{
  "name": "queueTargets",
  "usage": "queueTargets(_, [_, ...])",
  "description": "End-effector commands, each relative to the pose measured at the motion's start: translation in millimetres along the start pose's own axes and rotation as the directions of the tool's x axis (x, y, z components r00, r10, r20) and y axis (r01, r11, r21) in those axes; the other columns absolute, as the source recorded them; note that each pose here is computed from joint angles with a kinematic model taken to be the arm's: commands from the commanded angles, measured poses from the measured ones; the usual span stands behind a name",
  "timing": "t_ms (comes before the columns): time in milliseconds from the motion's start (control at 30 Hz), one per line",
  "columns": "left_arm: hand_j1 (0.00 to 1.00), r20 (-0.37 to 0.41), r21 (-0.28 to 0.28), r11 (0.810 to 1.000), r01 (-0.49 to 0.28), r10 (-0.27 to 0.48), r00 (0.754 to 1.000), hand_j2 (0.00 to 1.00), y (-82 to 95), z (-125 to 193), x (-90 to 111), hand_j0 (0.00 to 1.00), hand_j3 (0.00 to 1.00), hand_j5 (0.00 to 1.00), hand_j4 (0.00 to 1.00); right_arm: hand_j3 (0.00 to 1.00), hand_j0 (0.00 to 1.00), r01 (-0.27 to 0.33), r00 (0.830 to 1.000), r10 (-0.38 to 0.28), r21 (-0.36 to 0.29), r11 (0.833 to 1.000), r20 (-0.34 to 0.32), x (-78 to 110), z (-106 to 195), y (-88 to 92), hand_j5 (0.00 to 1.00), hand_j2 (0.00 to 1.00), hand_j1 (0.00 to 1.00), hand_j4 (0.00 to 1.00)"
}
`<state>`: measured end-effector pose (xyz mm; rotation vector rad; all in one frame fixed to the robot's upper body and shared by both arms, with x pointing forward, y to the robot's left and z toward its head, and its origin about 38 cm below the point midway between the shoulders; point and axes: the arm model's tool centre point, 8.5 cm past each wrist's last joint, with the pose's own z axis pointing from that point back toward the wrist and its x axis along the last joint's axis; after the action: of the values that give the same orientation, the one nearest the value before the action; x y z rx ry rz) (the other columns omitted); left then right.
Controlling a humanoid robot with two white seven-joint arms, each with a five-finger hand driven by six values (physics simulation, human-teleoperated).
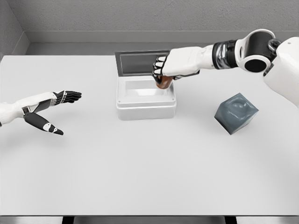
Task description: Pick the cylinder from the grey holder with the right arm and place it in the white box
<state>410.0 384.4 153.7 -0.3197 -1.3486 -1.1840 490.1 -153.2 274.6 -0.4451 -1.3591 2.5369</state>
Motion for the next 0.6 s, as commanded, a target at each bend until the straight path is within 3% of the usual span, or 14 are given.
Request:
queueTargets(0, [1.0,0.003,0.004,1.0,-0.005,0.005,1.0,1.0,0.8,0.3,0.5,1.0,1.0,1.0,1.0,0.19,0.19,0.007,1.0,-0.007,0.003,1.0,0.004,0.7,-0.2,1.6,0.19,0.19,0.19,0.19])
queueTargets(567, [1.0,-0.001,0.006,1.0,-0.003,0.003,1.0,1.0,1.1,0.8,-0.8,1.0,1.0,1.0,1.0,0.19,0.19,0.013,1.0,-0.013,0.012,1.0,-0.001,-1.5,-1.8,4.2,0.19,0.19,0.19,0.19])
